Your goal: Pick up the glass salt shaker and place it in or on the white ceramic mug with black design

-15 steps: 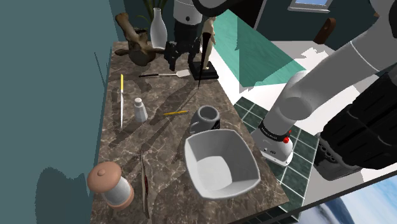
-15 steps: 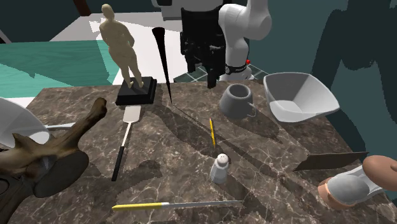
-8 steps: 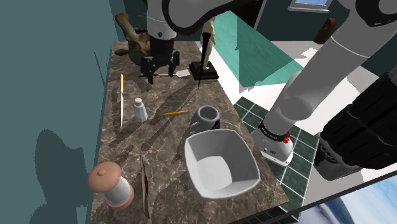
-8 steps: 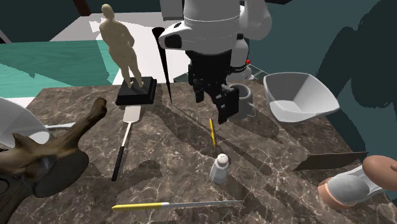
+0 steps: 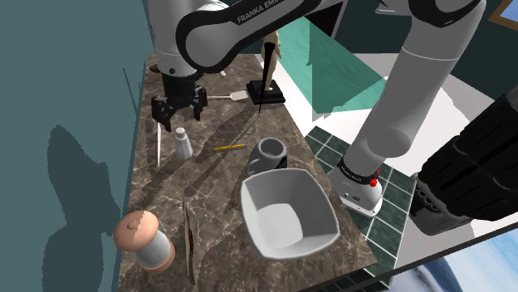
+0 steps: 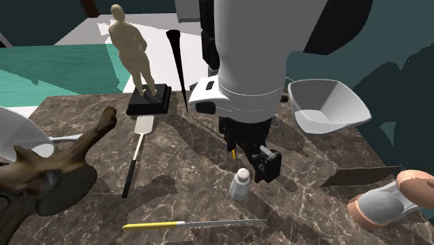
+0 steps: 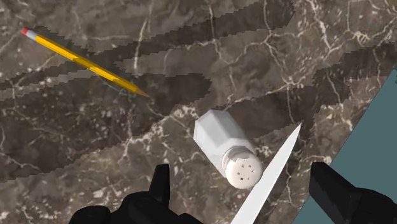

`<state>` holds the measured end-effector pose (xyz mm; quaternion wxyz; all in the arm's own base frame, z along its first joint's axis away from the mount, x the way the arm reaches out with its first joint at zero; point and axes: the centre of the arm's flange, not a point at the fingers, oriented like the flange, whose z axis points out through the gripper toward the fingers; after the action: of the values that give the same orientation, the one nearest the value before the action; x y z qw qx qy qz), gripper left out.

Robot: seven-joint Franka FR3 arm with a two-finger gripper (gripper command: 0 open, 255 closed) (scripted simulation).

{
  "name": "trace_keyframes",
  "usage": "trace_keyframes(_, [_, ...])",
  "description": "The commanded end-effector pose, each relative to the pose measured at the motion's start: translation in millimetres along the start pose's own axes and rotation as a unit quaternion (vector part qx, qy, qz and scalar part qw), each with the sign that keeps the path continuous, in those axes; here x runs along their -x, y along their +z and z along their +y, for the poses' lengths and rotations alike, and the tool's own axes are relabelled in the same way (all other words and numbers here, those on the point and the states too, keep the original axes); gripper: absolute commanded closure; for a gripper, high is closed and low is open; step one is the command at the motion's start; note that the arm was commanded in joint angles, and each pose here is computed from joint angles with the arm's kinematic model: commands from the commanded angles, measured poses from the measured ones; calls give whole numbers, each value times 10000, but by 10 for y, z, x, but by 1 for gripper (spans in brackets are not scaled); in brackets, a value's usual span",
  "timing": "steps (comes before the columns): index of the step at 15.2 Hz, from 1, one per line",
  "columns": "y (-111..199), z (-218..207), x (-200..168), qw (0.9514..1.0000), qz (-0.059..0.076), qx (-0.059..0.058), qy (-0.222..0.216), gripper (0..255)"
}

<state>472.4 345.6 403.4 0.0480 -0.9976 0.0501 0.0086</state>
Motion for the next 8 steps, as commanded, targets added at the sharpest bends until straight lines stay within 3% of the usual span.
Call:
trace_keyframes(1, [108,-53,-29,10000,-5,-5,8,0])
trace_keyframes(8, [402,-53,-28,10000,-5,-5,8,0])
